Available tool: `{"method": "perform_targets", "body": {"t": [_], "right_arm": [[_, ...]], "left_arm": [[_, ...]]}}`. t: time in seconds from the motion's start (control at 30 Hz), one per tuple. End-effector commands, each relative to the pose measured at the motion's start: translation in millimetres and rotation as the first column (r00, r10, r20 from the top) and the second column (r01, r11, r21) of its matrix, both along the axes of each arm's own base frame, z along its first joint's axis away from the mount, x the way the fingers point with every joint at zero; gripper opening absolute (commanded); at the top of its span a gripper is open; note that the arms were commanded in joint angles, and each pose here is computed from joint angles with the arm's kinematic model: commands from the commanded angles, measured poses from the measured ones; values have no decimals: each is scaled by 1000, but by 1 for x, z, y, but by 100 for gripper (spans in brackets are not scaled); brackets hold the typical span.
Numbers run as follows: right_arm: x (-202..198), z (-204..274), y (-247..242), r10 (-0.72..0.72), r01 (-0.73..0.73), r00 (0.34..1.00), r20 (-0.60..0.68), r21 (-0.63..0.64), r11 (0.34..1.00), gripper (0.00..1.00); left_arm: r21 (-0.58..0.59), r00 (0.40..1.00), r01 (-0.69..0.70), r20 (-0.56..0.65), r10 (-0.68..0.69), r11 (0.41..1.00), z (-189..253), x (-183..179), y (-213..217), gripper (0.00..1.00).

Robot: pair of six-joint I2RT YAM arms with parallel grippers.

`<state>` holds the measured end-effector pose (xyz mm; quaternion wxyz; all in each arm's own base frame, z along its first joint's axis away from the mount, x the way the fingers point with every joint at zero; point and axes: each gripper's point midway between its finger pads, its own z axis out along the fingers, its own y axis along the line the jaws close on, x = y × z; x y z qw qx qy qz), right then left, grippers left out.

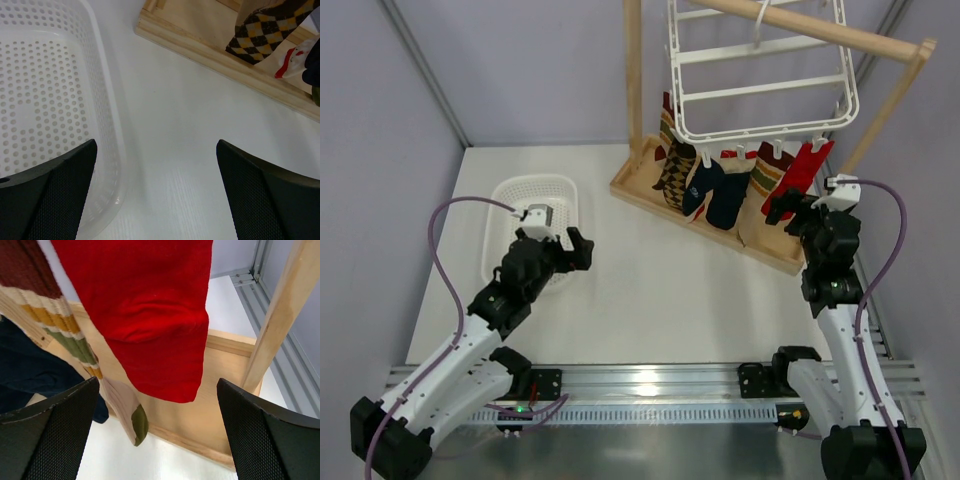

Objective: Remove the socks clipped to the hanger

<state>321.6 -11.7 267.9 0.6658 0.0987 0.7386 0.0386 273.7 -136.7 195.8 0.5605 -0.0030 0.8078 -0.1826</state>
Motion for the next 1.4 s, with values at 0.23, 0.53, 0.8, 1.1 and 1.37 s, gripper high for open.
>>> {"method": "perform_targets", "body": {"t": [0.23, 0.53, 0.8, 1.1, 1.37], "right_arm": [[27, 26, -14, -21, 25, 995, 102, -33, 999, 100], [47, 12, -11, 39, -34, 992, 119, -46, 998, 97], [49, 3, -10, 53, -45, 990, 131, -59, 997, 67], [42, 4, 4, 127, -118, 983, 131, -70, 990, 4], [9, 17, 26, 203, -197, 959, 197, -52, 979, 4]], "left_arm": [[-28, 998, 43, 56, -42, 999, 18, 4, -10, 100], [-24, 997, 47, 54, -46, 999, 17, 3, -10, 100], [-22, 998, 41, 49, -40, 999, 15, 3, -9, 100], [1, 998, 41, 50, -41, 999, 9, 5, -8, 100], [18, 995, 93, 36, -94, 995, 8, 3, -23, 100]]}}
